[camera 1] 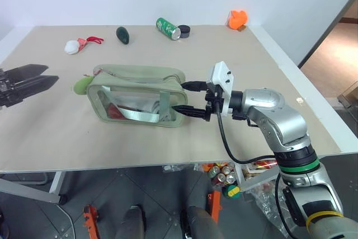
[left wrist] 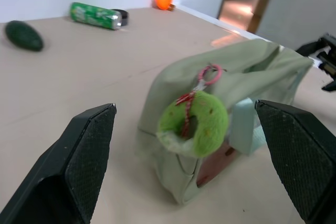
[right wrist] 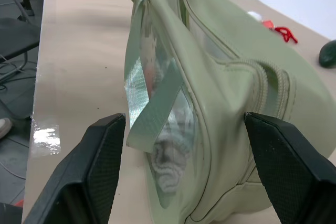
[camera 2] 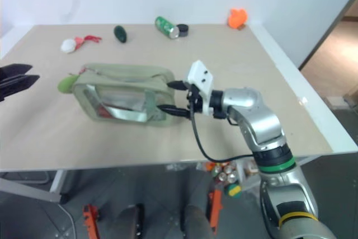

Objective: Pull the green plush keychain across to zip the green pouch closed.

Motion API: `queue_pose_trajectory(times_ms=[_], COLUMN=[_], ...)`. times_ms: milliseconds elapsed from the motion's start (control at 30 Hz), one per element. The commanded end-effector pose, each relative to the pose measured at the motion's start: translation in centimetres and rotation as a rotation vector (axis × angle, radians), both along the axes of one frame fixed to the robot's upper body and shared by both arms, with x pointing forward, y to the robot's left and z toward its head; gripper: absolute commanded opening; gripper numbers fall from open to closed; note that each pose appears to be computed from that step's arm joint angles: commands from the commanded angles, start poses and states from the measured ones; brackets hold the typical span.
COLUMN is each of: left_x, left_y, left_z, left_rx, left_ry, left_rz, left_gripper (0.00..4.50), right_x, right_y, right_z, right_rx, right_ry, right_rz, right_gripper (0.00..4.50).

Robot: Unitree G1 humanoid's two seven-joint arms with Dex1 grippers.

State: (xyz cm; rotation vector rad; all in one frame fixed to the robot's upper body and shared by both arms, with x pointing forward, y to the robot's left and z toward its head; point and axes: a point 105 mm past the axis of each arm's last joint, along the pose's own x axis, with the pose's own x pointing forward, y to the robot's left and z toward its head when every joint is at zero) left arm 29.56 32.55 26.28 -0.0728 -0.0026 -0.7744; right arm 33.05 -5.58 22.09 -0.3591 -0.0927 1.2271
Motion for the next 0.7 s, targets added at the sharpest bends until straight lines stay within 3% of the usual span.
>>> queue_pose_trajectory(times_ms=[33,267,500,700], left_x=[-1.5,-4.4,-4.6,-2.4], left_y=[-1.3,-7.4,-8.9,-5.9], left_z=[1.6,3.2,4.6,3.9], left_rx=[0.011,0.044,0.046,0.001], left_ry=[-0.049,-0.064,-0.09,-0.069], left_rz=[-0.068,-0.328,-0.358,-0.182], left_gripper=[4.42,4.42,4.42,4.42], right_x=[0.2,-0.2,-0.5,-0.1], right_y=[0.2,0.3,0.2,0.1], right_z=[1.8,1.3,1.2,0.8], right_rx=[0.035,0.027,0.032,0.018], right_ry=[-0.054,-0.05,-0.048,-0.049], right_rz=[0.013,0.037,0.037,0.004], right_gripper=[2.52,0.12,0.05,0.05])
